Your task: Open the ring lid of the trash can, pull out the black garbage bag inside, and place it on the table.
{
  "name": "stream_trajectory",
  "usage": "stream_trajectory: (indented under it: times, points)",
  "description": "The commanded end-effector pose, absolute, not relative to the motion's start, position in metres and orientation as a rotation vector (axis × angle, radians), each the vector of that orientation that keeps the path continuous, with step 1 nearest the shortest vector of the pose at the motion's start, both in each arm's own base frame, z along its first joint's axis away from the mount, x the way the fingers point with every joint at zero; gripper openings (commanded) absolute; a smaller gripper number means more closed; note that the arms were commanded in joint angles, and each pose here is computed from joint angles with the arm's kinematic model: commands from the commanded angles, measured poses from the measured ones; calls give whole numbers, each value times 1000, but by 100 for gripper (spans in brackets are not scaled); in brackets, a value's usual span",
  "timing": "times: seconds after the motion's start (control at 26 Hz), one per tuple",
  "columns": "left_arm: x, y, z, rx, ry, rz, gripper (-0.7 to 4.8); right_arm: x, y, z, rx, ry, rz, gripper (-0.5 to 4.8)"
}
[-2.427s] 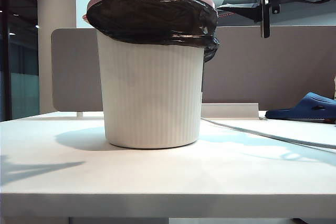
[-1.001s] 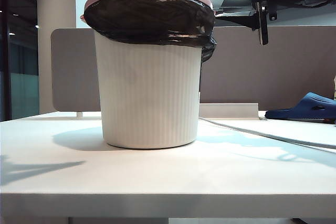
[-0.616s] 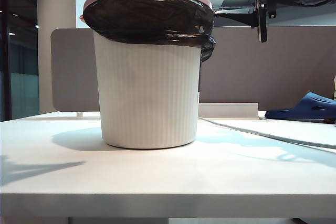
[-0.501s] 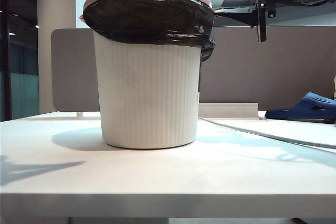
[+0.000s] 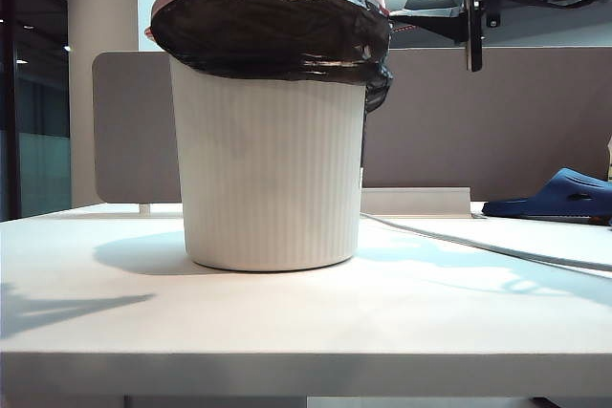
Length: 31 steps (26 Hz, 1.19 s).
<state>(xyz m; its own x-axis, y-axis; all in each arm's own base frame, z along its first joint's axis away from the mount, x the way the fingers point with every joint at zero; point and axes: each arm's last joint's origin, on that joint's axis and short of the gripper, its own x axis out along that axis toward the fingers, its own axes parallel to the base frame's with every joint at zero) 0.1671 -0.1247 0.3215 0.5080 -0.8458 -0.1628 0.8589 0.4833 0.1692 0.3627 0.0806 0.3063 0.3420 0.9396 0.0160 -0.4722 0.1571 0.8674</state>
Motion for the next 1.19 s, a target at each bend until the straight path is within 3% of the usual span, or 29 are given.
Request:
stream_trajectory:
  times: [0.04, 1.19]
  points:
    - [167, -125, 324, 243, 45, -1037, -6, 361, 83, 313, 908, 602, 1148, 185]
    - [183, -136, 323, 428, -141, -1019, -6, 352, 92, 337, 993, 551, 1275, 185]
